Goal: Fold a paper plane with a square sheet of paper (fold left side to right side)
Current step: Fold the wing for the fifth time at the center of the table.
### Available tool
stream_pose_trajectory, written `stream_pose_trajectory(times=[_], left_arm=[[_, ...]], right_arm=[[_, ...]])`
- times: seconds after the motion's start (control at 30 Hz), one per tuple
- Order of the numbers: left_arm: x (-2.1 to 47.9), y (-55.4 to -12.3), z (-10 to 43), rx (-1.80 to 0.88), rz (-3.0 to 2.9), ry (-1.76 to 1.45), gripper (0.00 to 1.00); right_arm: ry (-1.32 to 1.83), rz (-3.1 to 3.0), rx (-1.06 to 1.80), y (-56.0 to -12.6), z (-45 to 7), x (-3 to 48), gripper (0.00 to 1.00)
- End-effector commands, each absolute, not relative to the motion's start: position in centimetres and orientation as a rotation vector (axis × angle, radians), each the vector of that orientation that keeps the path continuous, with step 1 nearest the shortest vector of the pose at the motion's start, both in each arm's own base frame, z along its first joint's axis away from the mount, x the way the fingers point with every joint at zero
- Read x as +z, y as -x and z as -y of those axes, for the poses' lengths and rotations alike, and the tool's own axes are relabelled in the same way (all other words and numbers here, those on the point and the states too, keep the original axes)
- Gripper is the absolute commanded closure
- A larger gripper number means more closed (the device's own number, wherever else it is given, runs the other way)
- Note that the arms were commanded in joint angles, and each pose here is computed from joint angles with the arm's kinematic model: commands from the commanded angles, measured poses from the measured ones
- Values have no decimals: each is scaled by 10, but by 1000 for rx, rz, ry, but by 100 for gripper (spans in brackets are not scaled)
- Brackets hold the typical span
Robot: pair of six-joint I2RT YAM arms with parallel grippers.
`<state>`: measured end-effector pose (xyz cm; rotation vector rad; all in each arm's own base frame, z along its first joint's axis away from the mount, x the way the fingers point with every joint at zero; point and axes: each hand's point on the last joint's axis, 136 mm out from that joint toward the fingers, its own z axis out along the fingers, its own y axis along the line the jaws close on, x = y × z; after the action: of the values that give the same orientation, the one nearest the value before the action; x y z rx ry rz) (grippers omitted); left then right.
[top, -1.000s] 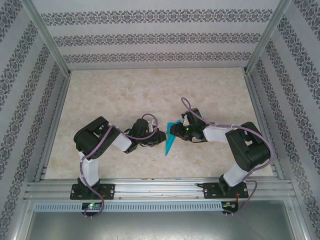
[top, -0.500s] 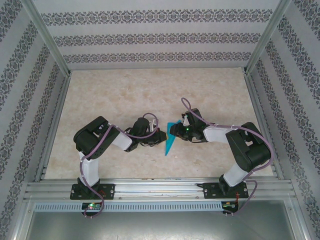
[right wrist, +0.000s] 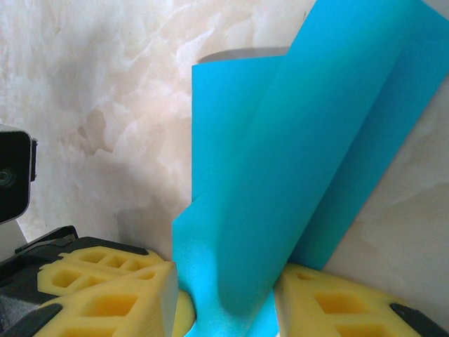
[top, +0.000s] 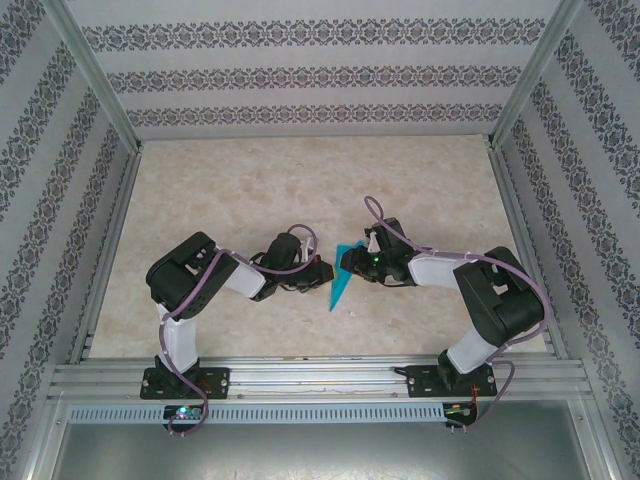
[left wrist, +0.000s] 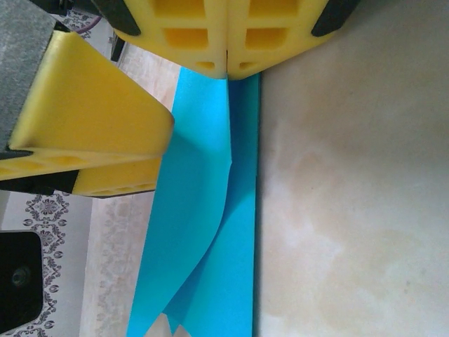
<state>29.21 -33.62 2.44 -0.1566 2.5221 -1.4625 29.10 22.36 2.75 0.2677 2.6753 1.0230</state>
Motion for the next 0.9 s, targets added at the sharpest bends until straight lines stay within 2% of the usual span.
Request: stream_pose_trajectory(times=[0.0,0.57,0.87], left_arm=[[-28,-279,318,-1249,-2698,222,100],[-35,-276,324,-1225,-2745,196,100],[-30,-276,331,-1235,-2737,154,100]], right_arm=[[-274,-2649,1029,-293,-221,34,58],[-324,-2673,975,-288,-207,37,58],[-321,-2659,957,-286,-194,56,59]])
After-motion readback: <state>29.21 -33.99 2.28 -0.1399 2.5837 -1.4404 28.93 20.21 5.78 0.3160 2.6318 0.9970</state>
